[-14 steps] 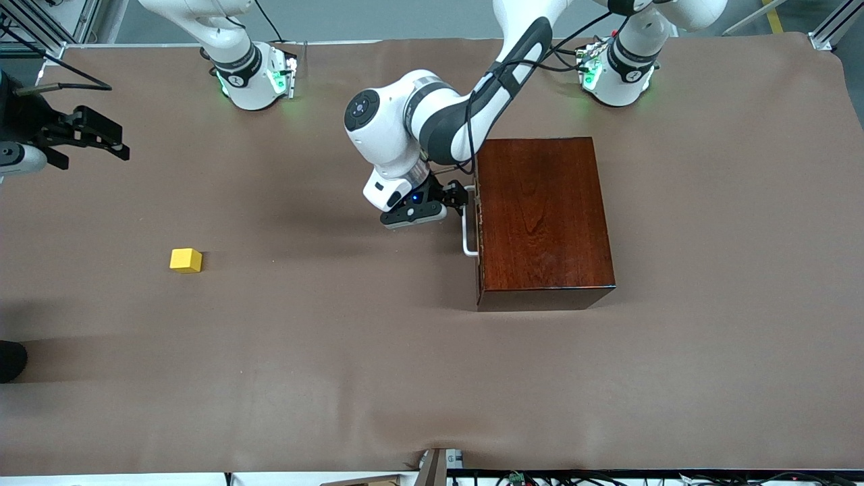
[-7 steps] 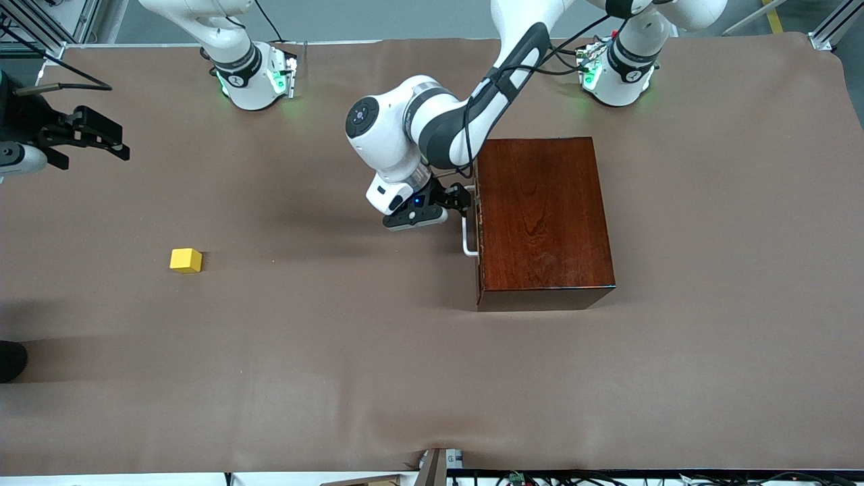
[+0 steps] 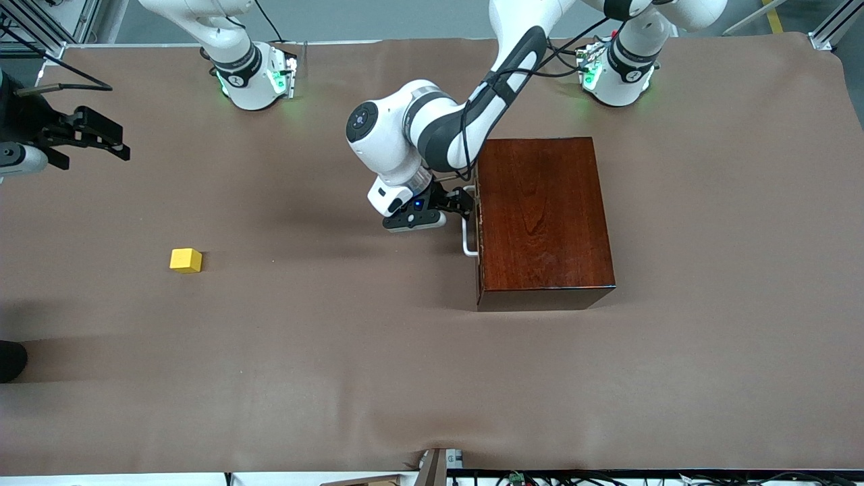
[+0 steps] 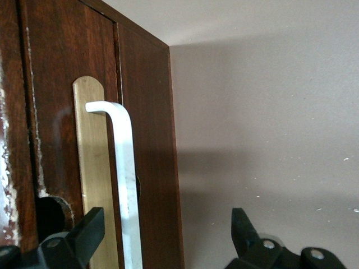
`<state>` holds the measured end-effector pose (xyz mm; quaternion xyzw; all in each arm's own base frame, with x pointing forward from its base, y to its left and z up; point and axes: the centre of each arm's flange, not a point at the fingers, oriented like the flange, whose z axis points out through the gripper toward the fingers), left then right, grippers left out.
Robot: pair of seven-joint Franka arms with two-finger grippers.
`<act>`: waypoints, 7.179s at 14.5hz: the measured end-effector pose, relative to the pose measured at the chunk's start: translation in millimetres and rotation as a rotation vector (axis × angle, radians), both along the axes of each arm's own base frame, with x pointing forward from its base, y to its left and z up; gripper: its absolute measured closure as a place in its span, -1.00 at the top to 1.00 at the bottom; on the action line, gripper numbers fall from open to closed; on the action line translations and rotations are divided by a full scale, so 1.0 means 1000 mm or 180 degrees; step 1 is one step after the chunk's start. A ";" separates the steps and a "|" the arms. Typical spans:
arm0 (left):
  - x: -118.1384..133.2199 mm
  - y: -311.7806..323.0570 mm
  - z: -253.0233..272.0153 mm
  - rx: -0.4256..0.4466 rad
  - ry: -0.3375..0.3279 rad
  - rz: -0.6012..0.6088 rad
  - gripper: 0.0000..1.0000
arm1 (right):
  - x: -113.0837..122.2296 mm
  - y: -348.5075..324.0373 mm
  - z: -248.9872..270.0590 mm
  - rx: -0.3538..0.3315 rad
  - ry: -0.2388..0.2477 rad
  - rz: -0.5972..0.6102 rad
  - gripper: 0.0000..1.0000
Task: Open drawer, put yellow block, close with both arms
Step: 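Pull the drawer open with the left gripper while the right gripper reaches out, then grasp the yellow cube with the right gripper while the left gripper withdraws, then carry the yellow cube with the right gripper over the open drawer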
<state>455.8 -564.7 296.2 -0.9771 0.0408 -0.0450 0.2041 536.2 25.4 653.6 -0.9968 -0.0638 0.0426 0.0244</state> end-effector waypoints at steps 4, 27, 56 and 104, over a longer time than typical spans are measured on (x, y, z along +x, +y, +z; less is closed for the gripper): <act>-0.004 -0.001 -0.012 0.0053 0.0033 -0.0015 1.00 | 0.000 0.000 0.000 0.0000 0.0000 0.0000 1.00; -0.002 -0.025 -0.020 -0.0563 -0.0400 0.0714 1.00 | 0.001 -0.008 0.000 0.0000 -0.0002 -0.0047 1.00; -0.011 -0.062 0.002 -0.1364 -0.0563 0.1144 1.00 | 0.060 -0.055 -0.095 -0.0034 0.0237 -0.0285 1.00; 0.089 0.445 0.382 -0.0876 0.0478 0.0447 1.00 | 0.045 -0.132 -0.437 -0.0138 0.0068 -0.0619 0.99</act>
